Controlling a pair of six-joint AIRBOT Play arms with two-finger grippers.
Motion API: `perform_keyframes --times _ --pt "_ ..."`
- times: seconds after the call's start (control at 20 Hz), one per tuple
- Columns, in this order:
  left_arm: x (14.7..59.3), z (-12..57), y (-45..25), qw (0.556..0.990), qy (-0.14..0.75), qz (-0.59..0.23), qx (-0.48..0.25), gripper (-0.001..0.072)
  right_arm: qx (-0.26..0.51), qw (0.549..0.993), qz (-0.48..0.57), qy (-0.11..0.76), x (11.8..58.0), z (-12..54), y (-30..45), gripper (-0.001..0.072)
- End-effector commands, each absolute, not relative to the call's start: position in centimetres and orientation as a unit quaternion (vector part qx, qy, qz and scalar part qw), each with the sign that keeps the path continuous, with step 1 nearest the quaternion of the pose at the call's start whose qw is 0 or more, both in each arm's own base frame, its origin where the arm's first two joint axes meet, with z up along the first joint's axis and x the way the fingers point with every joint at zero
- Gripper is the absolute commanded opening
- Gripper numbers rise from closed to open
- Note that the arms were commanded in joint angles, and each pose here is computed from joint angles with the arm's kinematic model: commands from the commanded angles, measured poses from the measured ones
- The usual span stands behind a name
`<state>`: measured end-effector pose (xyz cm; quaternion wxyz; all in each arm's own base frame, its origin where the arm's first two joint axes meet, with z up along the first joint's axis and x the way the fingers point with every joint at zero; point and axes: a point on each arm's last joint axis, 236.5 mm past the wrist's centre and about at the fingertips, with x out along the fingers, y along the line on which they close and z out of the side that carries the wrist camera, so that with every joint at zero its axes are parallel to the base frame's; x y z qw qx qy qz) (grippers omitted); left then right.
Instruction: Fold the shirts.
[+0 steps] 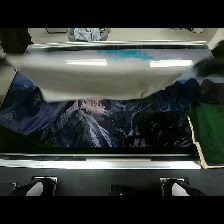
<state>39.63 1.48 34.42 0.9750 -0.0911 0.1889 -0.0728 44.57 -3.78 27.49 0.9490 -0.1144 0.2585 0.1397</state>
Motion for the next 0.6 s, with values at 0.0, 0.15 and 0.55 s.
perform_keyframes --times 0.0,0.15,0.55 --pt "27.8 55.9 -0.9 0.994 -0.095 -0.054 -0.023 0.0025 -0.241 0.969 -0.007 -0.057 31.8 51.4 -2.5 0.0033" --pt "21.4 59.0 -3.0 0.987 -0.15 -0.06 -0.008 0.0025 -0.26 0.956 -0.058 -0.12 22.8 55.7 -1.1 0.0032" --pt "22.8 56.3 -2.2 0.994 -0.1 -0.047 -0.011 0.0026 -0.246 0.963 -0.072 -0.082 21.8 54.1 -1.8 0.0032"
